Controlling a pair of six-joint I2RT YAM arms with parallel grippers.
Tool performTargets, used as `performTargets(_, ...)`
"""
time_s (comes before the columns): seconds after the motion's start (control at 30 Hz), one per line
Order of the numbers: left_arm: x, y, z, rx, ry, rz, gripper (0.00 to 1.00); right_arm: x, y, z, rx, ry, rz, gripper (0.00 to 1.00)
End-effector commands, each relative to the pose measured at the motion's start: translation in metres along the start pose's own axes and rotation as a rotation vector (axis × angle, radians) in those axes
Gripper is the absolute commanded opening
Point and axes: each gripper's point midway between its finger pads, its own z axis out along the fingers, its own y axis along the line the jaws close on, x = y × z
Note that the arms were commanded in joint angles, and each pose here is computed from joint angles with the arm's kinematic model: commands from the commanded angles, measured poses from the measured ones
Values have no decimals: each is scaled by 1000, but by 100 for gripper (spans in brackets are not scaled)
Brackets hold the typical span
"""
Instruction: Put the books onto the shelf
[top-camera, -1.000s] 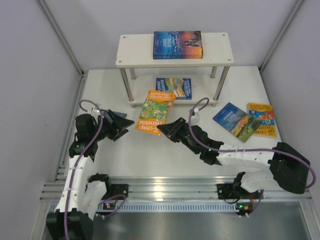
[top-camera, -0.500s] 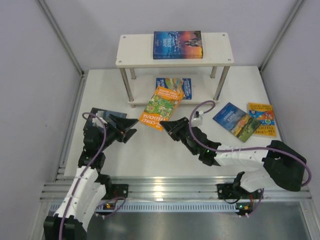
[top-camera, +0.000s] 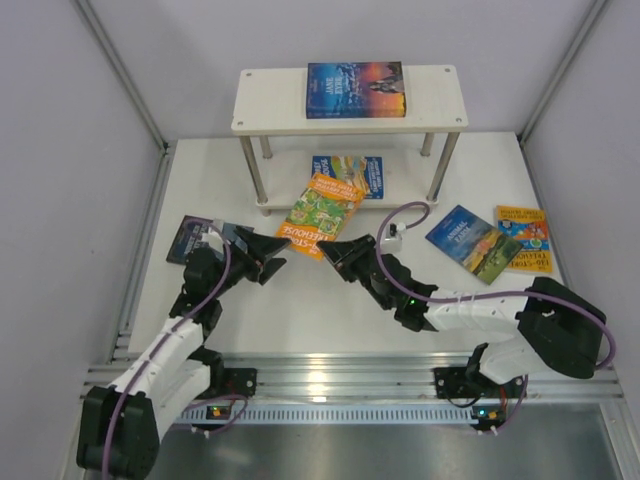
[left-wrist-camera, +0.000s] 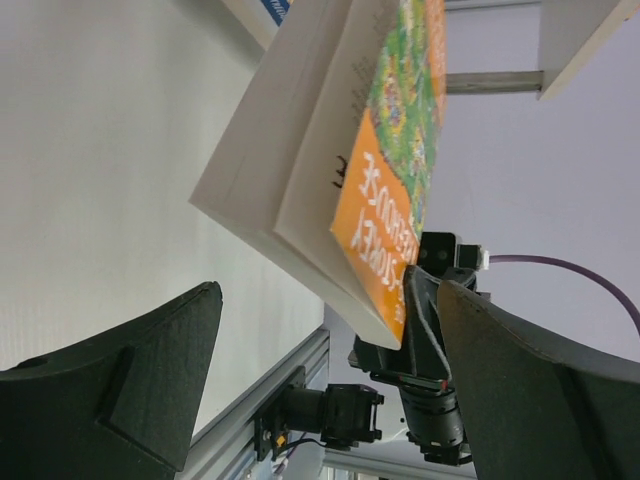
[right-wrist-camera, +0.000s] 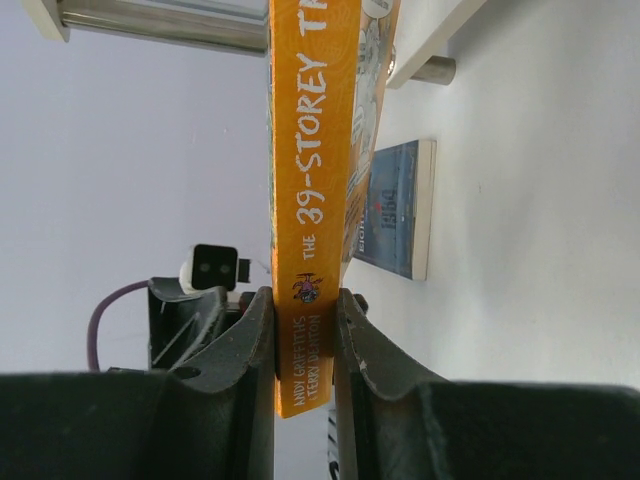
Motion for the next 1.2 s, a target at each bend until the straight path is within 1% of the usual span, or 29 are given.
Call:
performTargets(0.0,-2,-14,4,81,-26,58,93,-15,74,1,-204,-47,133,0)
performTargets(0.2,-2,-23,12,99,-35,93,93,-8,69,3,-211,-32,173,0)
performTargets(0.43,4,-12,25,69,-10,85,89,2,64,4,-227,12,193,0)
performTargets(0.63,-4,-12,25,78,-60,87,85,14,51,3,-194,57,186,0)
performTargets(0.73,-6,-13,25,76,-70,107,74,18,51,1,-187,79,137,0)
performTargets(0.77,-5,-14,25,79,-65,114,64,20,49,1,-174,88,118,0)
performTargets(0.83,-3,-14,26,77,-48,132,50,21,43,-1,-142,101,65,0)
performTargets(0.87,-2,-15,26,80,-43,134,44,22,41,-1,-132,104,47,2)
performTargets(0.9,-1,-18,26,93,-37,149,31,21,39,-1,-121,107,39,6)
performTargets(0.93,2,-19,26,100,-16,172,26,20,36,-3,-123,111,36,18)
performTargets(1.0,5,-24,25,115,6,193,15,15,31,-4,-124,114,48,27)
performTargets(1.03,9,-25,24,127,29,207,12,12,28,-6,-121,113,50,34)
performTargets(1.07,13,-27,23,139,46,210,10,9,24,-7,-113,109,44,36)
performTargets(1.1,14,-32,21,167,54,220,2,3,20,-6,-100,96,42,39)
performTargets(1.13,17,-35,20,184,66,215,0,-1,14,-7,-88,92,37,43)
performTargets(1.17,21,-38,17,201,88,215,0,-3,12,-8,-89,91,33,43)
